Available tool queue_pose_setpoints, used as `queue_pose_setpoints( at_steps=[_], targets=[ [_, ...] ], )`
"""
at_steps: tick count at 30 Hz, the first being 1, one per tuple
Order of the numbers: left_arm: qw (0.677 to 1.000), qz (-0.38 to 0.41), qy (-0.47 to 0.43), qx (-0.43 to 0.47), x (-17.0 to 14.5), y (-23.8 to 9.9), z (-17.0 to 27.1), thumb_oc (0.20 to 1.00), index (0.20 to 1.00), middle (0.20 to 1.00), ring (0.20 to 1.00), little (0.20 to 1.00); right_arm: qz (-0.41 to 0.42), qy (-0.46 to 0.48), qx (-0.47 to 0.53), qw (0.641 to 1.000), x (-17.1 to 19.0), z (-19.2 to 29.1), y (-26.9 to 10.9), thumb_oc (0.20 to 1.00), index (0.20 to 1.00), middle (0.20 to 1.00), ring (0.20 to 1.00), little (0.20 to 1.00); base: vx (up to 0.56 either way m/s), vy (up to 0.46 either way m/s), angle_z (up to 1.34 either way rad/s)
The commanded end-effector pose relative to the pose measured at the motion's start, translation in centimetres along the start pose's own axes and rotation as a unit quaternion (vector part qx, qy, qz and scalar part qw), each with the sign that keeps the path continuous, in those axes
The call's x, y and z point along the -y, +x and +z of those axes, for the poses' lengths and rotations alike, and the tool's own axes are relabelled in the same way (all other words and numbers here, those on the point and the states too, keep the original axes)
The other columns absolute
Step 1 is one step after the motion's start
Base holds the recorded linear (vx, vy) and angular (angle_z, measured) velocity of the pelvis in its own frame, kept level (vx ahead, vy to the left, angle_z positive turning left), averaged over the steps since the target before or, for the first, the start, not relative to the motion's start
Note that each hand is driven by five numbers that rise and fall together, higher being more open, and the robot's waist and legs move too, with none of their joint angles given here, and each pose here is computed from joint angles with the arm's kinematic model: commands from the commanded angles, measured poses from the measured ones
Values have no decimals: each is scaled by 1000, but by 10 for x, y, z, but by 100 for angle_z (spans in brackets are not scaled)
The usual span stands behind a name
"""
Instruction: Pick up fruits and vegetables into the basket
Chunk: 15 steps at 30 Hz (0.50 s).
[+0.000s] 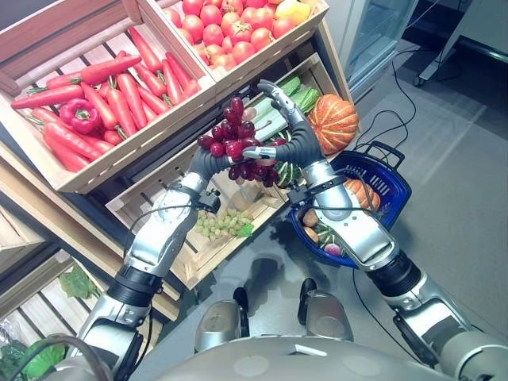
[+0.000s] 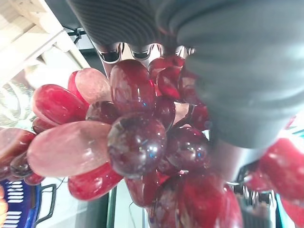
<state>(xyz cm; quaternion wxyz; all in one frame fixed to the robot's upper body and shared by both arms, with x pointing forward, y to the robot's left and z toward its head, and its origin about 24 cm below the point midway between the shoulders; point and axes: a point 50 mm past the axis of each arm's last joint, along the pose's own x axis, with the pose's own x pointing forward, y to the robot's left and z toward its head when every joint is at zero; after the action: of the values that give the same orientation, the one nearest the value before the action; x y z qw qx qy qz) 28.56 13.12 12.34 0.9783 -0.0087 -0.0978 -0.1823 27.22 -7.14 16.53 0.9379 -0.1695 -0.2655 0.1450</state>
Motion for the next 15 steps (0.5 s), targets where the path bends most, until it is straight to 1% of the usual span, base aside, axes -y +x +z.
queue_pose_setpoints(
  at_steps=[1, 4, 7, 11, 15],
  targets=[
    [991, 6, -1, 131, 0, 4, 52, 200, 200, 200, 200, 200, -56, 5, 104, 993, 12, 37, 1, 1000, 1000, 1000, 1000, 1000, -18, 29, -7],
    [988, 37, -14, 146, -9, -3, 55, 200, 200, 200, 200, 200, -72, 7, 96, 993, 21, 34, -7, 1000, 1000, 1000, 1000, 1000, -22, 39, -6],
    [985, 61, -31, 161, -17, -11, 55, 200, 200, 200, 200, 200, -50, 27, 70, 996, 21, 27, -15, 1000, 1000, 1000, 1000, 1000, -20, 29, -6],
    [980, 70, -51, 179, -22, -16, 59, 200, 200, 200, 200, 200, -19, 41, 49, 998, 17, 21, -20, 1000, 1000, 1000, 1000, 1000, 0, 0, 0],
    [977, 60, -69, 194, -19, -16, 64, 200, 200, 200, 200, 200, 3, 36, 50, 998, 10, 21, -19, 1000, 1000, 1000, 1000, 1000, 0, 0, 0]
  ],
)
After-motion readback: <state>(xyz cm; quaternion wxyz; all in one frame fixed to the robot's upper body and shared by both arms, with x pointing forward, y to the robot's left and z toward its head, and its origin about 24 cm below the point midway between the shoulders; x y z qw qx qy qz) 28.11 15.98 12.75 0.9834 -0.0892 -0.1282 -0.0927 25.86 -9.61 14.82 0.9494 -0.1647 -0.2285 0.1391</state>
